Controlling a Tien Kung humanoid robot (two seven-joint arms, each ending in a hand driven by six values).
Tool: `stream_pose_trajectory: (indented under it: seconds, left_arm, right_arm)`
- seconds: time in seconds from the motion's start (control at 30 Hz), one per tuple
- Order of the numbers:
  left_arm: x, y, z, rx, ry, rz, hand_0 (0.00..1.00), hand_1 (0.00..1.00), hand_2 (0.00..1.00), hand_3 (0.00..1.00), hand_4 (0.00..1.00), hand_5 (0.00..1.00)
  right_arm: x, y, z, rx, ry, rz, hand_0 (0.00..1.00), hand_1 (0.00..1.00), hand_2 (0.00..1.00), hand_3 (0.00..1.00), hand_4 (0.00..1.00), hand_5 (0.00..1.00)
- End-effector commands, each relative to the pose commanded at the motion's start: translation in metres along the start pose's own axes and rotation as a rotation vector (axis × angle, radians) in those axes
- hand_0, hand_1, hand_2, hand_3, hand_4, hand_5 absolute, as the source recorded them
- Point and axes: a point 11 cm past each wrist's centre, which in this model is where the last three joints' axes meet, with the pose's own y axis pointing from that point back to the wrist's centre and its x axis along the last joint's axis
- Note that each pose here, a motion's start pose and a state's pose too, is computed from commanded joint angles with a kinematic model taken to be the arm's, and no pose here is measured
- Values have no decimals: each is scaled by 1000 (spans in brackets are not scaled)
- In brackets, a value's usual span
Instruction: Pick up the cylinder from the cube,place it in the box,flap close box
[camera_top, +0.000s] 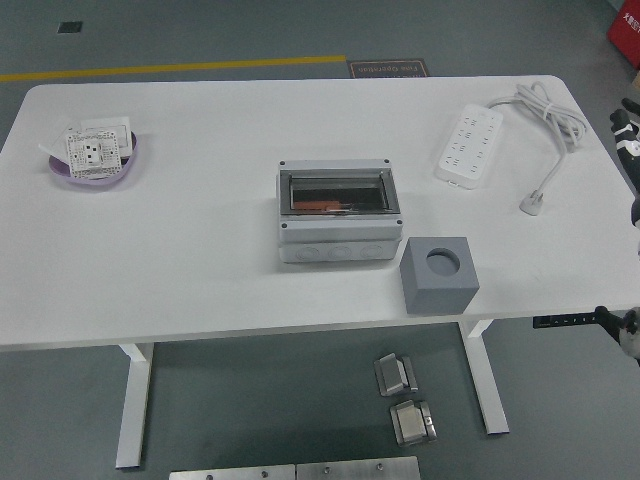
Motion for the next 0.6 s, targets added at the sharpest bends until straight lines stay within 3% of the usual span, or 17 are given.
stream_pose_trajectory:
  seconds: [0.6]
  left_arm:
    - [1, 1, 16, -22, -26, 8, 633, 644, 602, 629, 667, 318]
  right_arm:
    - [-8, 10, 11, -11, -52, 1, 715, 675, 724, 747, 744, 390]
